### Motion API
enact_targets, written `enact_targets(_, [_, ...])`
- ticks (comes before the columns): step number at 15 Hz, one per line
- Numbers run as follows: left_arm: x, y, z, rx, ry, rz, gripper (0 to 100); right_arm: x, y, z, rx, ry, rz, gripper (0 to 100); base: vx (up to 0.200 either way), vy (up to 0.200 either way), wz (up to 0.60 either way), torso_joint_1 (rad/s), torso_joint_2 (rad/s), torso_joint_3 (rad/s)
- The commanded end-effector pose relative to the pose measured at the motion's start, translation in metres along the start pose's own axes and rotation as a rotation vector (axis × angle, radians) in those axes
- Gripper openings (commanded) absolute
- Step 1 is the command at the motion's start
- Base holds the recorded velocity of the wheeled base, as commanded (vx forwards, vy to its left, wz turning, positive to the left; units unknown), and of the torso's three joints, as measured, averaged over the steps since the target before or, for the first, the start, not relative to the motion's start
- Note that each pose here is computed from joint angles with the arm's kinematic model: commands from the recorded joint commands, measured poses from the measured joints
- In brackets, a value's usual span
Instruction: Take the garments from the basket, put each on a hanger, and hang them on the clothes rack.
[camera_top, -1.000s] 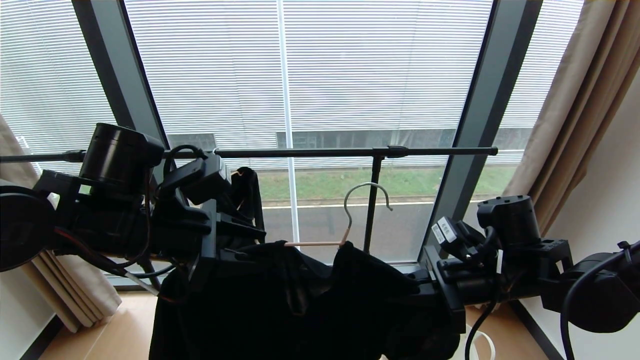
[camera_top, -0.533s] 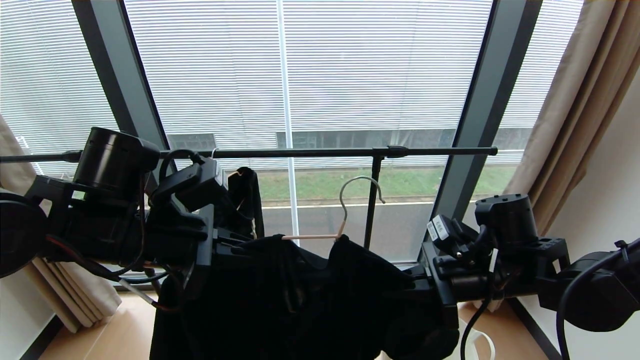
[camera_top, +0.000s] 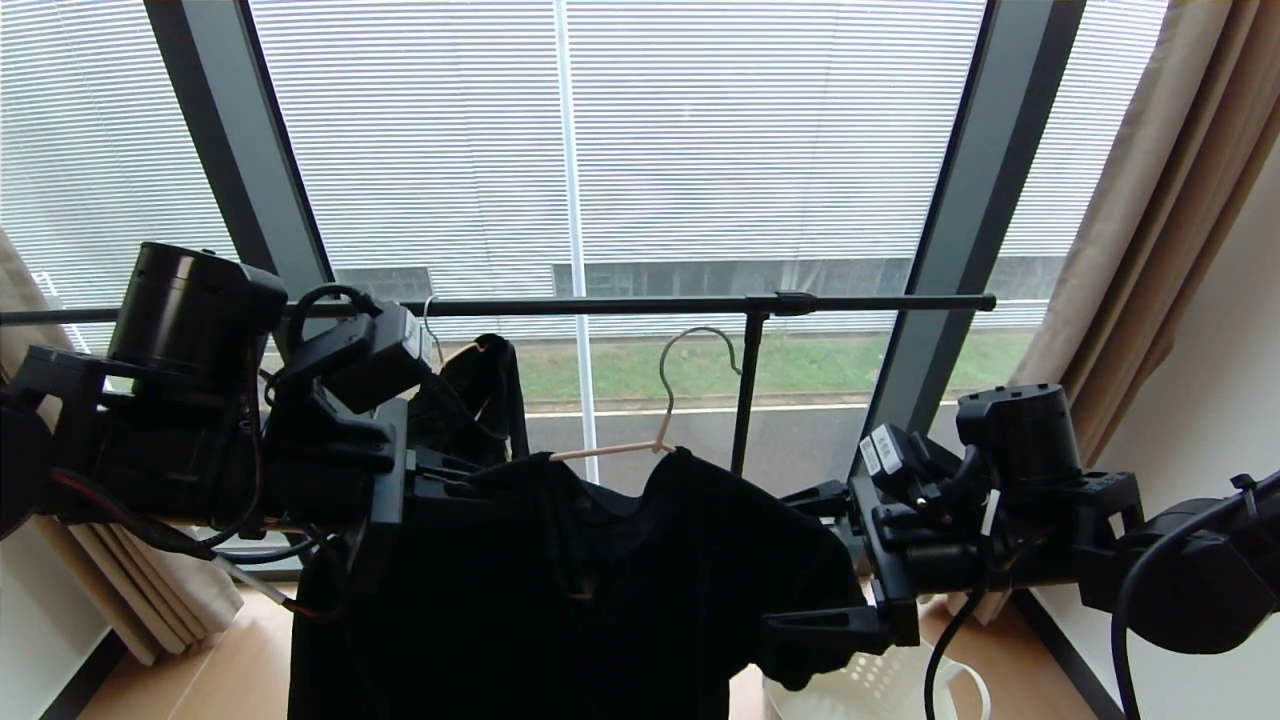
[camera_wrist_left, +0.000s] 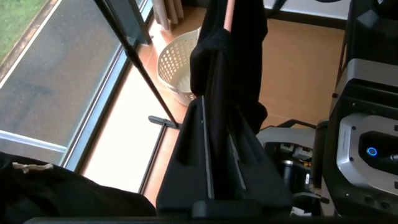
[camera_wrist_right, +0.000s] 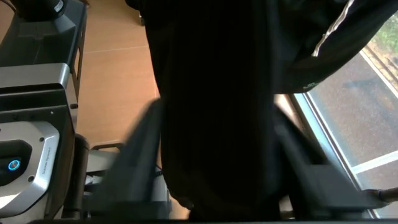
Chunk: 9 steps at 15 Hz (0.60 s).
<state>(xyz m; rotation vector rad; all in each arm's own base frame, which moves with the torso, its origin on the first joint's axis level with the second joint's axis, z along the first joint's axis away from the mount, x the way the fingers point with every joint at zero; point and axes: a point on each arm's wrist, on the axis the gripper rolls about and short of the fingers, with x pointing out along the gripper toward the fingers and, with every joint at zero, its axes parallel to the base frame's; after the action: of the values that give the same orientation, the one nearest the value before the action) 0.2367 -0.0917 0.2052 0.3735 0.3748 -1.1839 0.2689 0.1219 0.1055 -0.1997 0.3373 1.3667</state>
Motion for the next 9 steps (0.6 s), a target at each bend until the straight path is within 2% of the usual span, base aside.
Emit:
enact_targets(1, [-0.010, -0.004, 0.002, 0.011, -0.015, 0.023, 0, -0.008, -0.006, 0.001, -0.001, -0.010, -0.031, 100, 0.000, 0.000, 0.00, 0.000, 0.00, 0.000])
enact_targets(5, [-0.027, -0.018, 0.004, 0.030, -0.038, 0.048, 0, -0.017, -0.017, 0.000, 0.006, -0.018, -0.071, 100, 0.000, 0.000, 0.00, 0.000, 0.00, 0.000])
enact_targets(9, [-0.042, -0.024, 0.004, 0.040, -0.056, 0.093, 0, -0.013, -0.023, -0.009, 0.028, -0.003, -0.072, 100, 0.000, 0.000, 0.00, 0.000, 0.00, 0.000])
